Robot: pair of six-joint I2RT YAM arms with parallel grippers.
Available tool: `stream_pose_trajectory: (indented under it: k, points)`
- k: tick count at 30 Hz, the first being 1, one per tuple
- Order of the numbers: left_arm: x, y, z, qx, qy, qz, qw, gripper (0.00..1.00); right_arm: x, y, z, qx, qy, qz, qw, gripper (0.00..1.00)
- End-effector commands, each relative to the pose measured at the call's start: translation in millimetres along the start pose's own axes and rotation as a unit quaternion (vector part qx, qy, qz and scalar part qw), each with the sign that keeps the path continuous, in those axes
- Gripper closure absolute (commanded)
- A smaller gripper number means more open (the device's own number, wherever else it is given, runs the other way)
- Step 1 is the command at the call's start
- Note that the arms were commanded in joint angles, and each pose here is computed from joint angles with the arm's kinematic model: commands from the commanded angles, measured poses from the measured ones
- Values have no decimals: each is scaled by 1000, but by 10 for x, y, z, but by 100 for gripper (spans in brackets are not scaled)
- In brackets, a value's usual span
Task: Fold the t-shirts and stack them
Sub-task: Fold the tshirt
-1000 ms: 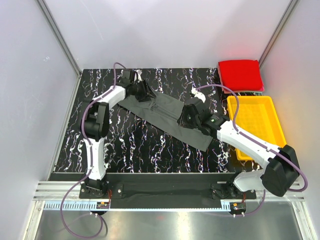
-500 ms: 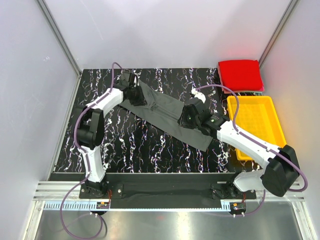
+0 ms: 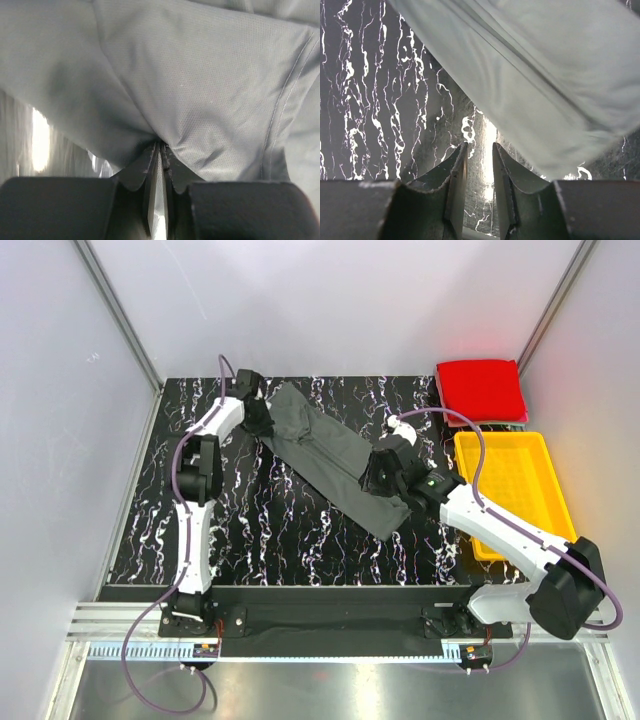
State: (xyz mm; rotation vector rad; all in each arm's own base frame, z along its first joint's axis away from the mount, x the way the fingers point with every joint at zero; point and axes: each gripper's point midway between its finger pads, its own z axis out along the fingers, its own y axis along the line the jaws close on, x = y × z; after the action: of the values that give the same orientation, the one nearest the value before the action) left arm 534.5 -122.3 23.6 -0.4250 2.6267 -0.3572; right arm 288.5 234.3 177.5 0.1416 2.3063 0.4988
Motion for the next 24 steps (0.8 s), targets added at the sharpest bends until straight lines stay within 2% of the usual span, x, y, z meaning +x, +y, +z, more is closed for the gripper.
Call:
stream_pose_trajectory:
  k: [1,2,3,4,5,6,7,9,10,11,12,13,14,16,17,19,20,22,24]
  points:
    - [-433,23,154,18,-27,16,999,85,-212,43,-91,0,-35,-4,999,66]
    - [-428,-43,273,53,-16,18,998,84,-213,47,-83,1,-33,-9,999,66]
    - [-596,-144,270,82,-39,20,996,83,-200,28,-66,6,-30,-16,999,66]
    - [-804,-185,207,109,-62,15,992,82,-158,-7,-25,15,-22,-22,999,66]
    - [-852,-329,135,162,-57,5,985,82,-162,-1,-11,17,-21,-27,999,66]
    - [-1017,-422,41,197,-82,3,977,81,-147,-26,18,23,-18,-34,999,66]
    - [-1052,-410,-21,214,-82,-6,973,80,-90,-66,74,32,-8,-41,999,66]
    - [-1210,-664,-499,267,-116,10,956,77,-42,-94,129,36,2,-62,997,66]
    - [-1008,-646,-474,269,-98,7,958,74,-39,-83,150,31,2,-70,997,67]
    - [-1083,-803,-903,288,-128,24,949,72,-24,-63,154,23,6,-74,997,67]
    - [-1076,-854,-1031,297,-144,34,943,69,-57,-65,153,19,4,-79,997,67]
    - [-865,-804,-992,288,-125,28,949,58,-61,-43,133,11,9,-79,997,67]
    - [-874,-865,-1290,294,-143,37,944,57,-118,-2,97,3,5,-77,997,67]
    - [-624,-786,-1318,285,-124,29,950,56,-172,7,7,-2,3,-80,997,67]
    - [-575,-825,-1520,288,-131,27,948,55,-216,33,-47,-7,-2,-79,997,67]
    - [-182,-741,-1424,256,-94,14,962,54,-280,27,-177,-12,-11,-72,997,67]
    - [-73,-748,-1535,246,-93,17,965,53,-300,33,-228,-17,-14,-69,997,67]
    - [420,-669,-1400,191,-49,22,980,51,-385,39,-369,-28,-26,-61,997,67]
    - [692,-761,-1507,194,-43,24,980,50,-454,42,-495,-33,-38,-58,997,67]
